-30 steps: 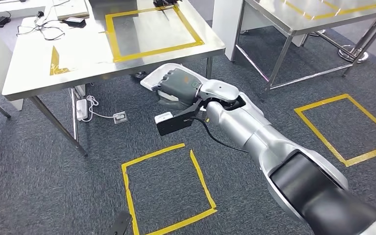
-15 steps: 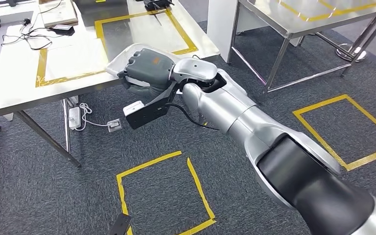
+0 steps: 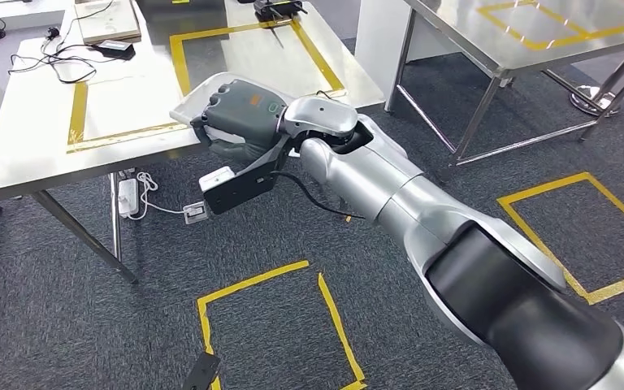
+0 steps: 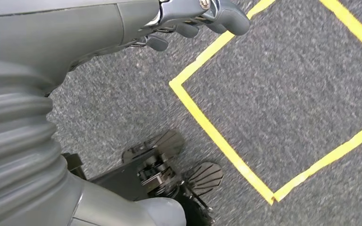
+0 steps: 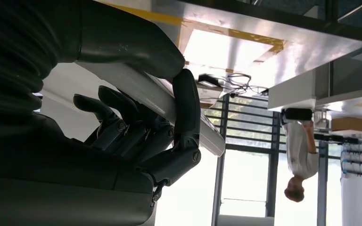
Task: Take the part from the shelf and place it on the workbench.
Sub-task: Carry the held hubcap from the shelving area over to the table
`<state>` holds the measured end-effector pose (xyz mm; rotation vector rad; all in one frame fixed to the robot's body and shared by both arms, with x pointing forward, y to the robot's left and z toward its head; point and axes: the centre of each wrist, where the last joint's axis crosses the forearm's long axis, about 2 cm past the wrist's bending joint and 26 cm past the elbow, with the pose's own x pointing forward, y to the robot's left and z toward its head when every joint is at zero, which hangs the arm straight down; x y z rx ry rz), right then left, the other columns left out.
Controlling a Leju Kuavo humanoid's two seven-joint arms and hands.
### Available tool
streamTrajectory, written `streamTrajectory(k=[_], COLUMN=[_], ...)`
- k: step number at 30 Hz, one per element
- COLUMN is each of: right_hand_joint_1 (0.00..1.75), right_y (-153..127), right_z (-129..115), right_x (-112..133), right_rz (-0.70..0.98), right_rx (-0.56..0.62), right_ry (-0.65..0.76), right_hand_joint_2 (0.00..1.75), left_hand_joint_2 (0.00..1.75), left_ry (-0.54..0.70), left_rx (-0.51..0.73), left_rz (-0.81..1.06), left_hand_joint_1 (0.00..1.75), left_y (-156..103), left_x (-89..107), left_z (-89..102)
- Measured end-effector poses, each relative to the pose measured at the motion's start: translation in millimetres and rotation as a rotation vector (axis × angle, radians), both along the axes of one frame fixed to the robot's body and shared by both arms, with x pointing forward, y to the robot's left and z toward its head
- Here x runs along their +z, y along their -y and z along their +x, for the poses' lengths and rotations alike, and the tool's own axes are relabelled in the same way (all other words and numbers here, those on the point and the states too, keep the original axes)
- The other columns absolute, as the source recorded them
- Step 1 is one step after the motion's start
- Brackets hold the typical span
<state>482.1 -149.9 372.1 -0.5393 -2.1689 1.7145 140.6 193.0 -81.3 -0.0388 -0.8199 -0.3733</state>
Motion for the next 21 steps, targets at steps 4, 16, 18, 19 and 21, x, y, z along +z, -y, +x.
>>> streamTrajectory(k=[4,16,18,19,21], right_hand_joint_1=[1.75,1.75,1.75,1.75,1.75], right_y=[-2.2,-4.2,-4.9,-5.3,-6.5], right_z=[-0.6,-2.1,-2.4,-2.5,-3.0], right_x=[-0.1,-8.9,-9.2,-9.2,-9.3], right_rz=[-0.001,-0.009,-0.013,-0.014,-0.018], right_rx=[0.005,0.022,0.026,0.028,0.034], right_ry=[0.000,-0.017,-0.017,-0.016,-0.014], right_hand_joint_2=[1.75,1.75,1.75,1.75,1.75], left_hand_joint_2=[1.75,1.75,1.75,1.75,1.75], left_ry=[0.000,-0.007,-0.007,-0.006,-0.002], left_rx=[-0.005,-0.014,-0.015,-0.016,-0.016], left_rz=[-0.003,0.002,0.002,0.002,0.002], left_hand_joint_1=[0.00,0.00,0.00,0.00,0.00], left_y=[1.2,-0.5,-0.5,-0.5,-0.6], left_x=[0.5,-0.4,-0.5,-0.4,0.1], left_z=[0.8,-1.0,-1.1,-0.8,0.7])
